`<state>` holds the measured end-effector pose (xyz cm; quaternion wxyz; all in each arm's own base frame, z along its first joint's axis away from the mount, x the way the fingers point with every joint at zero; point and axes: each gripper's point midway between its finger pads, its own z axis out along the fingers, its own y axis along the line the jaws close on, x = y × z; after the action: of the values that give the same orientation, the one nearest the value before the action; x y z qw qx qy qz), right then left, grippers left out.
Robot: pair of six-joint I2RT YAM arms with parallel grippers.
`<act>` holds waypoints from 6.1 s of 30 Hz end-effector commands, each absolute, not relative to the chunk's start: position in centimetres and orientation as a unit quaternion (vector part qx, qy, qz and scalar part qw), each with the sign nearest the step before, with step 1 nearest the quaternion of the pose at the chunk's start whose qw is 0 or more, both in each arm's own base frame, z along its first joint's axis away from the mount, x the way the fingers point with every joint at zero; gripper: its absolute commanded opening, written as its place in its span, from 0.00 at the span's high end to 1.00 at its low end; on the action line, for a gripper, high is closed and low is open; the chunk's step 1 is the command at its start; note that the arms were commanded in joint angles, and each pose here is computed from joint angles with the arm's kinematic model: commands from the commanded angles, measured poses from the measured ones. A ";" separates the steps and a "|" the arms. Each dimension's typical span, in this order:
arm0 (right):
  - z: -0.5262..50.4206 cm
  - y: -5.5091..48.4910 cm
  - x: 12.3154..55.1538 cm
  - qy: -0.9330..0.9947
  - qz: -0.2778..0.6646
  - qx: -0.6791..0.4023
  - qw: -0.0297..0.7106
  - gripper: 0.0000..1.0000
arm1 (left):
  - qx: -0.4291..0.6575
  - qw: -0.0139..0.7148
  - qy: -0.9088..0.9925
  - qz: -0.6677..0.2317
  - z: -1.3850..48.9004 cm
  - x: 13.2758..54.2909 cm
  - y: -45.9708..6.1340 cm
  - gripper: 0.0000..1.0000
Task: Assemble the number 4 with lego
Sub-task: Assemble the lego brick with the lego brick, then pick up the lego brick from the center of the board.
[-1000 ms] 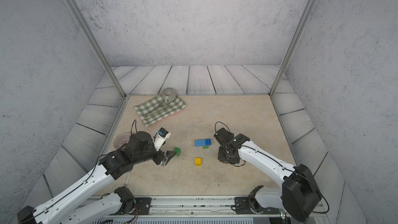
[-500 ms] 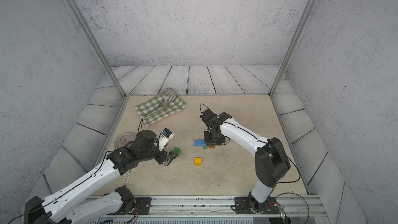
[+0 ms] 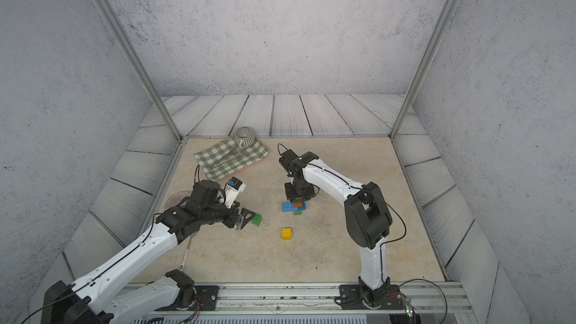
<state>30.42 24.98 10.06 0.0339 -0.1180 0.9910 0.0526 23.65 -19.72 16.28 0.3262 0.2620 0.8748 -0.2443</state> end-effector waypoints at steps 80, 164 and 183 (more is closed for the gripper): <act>0.0 25.0 25.6 0.994 -0.010 -0.064 -0.093 1.00 | 0.255 0.344 0.866 -0.259 17.6 24.4 -19.5 0.13; 13.4 24.8 25.4 0.997 0.042 -0.006 0.063 0.35 | 0.230 0.345 0.872 -0.261 17.9 23.9 -18.9 0.13; 5.8 29.1 20.7 0.998 0.043 -0.012 0.038 0.38 | 0.222 0.317 0.874 -0.294 17.7 21.6 -18.9 0.12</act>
<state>20.20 29.05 6.47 0.0323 -0.0168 0.9981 0.0502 21.94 -19.10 18.07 0.3249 0.2282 0.8712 -0.2888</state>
